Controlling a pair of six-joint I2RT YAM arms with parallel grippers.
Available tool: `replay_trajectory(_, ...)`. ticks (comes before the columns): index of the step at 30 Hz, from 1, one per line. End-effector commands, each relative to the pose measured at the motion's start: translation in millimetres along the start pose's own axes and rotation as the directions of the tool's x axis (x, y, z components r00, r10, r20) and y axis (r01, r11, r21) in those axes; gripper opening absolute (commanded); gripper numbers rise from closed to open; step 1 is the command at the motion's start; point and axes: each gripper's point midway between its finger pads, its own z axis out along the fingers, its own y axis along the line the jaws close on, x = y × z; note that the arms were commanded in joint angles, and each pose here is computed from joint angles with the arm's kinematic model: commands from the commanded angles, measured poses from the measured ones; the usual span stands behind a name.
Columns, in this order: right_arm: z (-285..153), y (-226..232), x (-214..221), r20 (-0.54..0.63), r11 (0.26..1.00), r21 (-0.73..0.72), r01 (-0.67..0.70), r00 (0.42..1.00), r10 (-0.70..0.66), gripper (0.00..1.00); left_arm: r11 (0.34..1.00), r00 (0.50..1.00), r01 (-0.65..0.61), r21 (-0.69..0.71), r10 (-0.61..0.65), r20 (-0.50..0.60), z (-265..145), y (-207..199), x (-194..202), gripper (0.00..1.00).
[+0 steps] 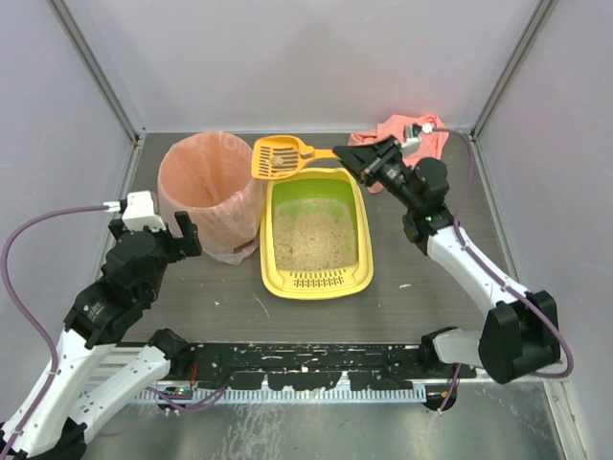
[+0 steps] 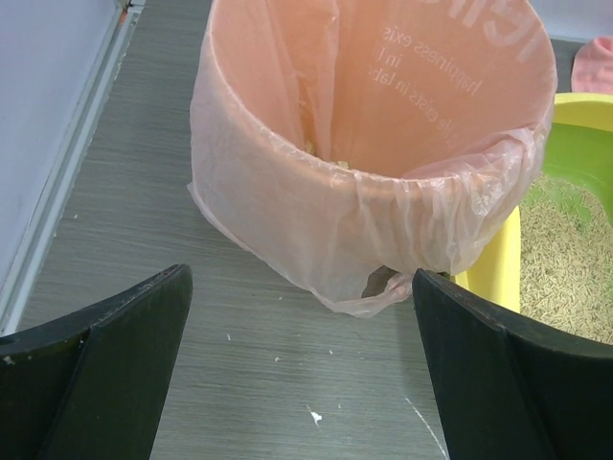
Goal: Clean the litter box
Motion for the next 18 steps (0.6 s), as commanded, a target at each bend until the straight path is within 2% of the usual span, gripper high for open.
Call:
replay_trajectory(1,42.0,40.1,0.5,0.026,0.992,-0.053,0.119,0.993,-0.117,0.01,0.998,0.998,0.058,-0.029,-0.056,0.041,-6.3,9.8,-4.6,1.0)
replay_trajectory(5,83.3,57.0,14.0,-0.014,0.947,-0.068,0.313,0.949,-0.314,0.01,0.994,0.993,0.091,-0.058,-0.086,0.081,-13.2,21.1,-7.8,1.0)
replay_trajectory(8,106.7,66.0,22.8,-0.021,0.877,-0.103,0.469,0.881,-0.473,0.01,0.992,0.989,0.115,-0.05,-0.109,0.105,-17.3,23.6,-9.5,1.0)
replay_trajectory(13,134.1,78.2,37.2,-0.002,0.691,-0.157,0.706,0.699,-0.715,0.01,0.99,0.984,0.137,-0.039,-0.131,0.123,-20.7,24.9,-11.0,1.0)
replay_trajectory(18,141.8,94.8,63.3,0.038,0.469,-0.252,0.846,0.493,-0.869,0.01,0.99,0.984,0.137,-0.039,-0.132,0.118,-19.6,23.9,-10.1,0.98)
